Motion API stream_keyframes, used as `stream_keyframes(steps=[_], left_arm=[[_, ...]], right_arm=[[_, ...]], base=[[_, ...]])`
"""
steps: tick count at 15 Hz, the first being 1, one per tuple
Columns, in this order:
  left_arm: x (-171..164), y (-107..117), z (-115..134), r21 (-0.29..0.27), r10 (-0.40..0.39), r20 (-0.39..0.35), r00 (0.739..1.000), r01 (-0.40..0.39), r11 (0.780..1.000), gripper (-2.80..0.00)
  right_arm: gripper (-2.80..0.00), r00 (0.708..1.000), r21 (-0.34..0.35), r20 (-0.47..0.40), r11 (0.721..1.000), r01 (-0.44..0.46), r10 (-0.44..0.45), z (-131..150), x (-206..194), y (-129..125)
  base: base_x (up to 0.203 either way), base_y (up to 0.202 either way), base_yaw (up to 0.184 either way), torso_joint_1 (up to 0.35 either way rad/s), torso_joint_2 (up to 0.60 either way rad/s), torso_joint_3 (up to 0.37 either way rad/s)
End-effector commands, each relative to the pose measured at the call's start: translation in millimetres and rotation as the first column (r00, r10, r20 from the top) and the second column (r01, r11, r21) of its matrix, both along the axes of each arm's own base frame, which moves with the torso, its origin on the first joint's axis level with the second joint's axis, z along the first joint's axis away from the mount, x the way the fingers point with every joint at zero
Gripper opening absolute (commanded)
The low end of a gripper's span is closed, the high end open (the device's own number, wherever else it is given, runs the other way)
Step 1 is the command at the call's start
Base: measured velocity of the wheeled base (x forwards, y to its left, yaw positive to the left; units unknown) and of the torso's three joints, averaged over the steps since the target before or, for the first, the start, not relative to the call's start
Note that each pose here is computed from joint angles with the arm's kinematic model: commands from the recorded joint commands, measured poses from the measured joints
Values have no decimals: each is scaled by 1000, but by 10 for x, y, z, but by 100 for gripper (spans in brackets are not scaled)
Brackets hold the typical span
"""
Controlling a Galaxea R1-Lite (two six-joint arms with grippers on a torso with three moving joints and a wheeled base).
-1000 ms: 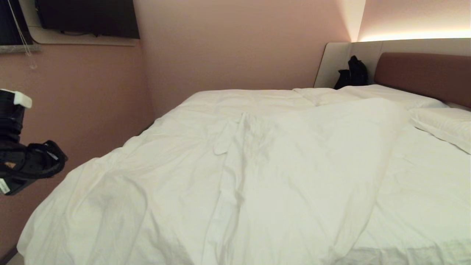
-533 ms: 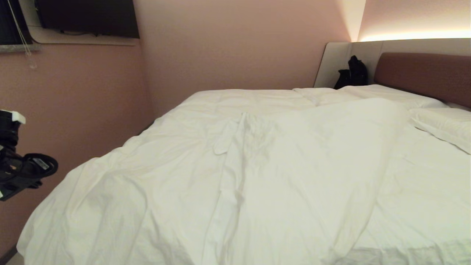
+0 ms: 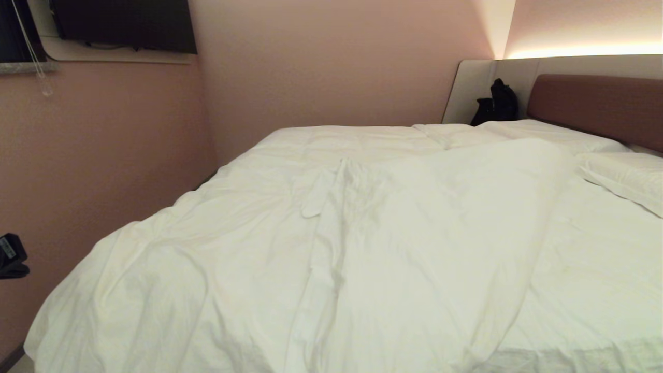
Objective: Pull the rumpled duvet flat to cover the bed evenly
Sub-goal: Flatten the corners of the folded blanket
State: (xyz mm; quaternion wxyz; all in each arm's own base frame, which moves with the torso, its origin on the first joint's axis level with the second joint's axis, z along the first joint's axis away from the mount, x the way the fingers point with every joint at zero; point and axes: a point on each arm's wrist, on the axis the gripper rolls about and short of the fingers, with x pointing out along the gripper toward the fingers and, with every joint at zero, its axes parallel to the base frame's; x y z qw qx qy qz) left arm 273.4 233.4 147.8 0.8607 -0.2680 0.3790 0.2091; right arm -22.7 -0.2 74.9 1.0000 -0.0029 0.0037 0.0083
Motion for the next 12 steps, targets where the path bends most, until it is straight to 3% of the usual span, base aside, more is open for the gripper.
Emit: stream_keyframes(steps=[1, 6, 12], left_arm=[[-138, 220, -284, -42, -100, -13, 995, 99, 994, -280], [-232, 377, -715, -111, -258, 24, 966, 259, 959, -280], [-221, 402, -783, -125, -267, 30, 963, 269, 955, -280]], right_arm=[[-280, 1000, 0, 0, 1000, 0, 0, 0, 0, 0], [-280, 1000, 0, 0, 1000, 0, 0, 0, 0, 0], [-280, 1000, 0, 0, 1000, 0, 0, 0, 0, 0]], base=[[0, 0, 0, 0, 0, 0], [0, 0, 0, 0, 0, 0], [0, 0, 0, 0, 0, 0]])
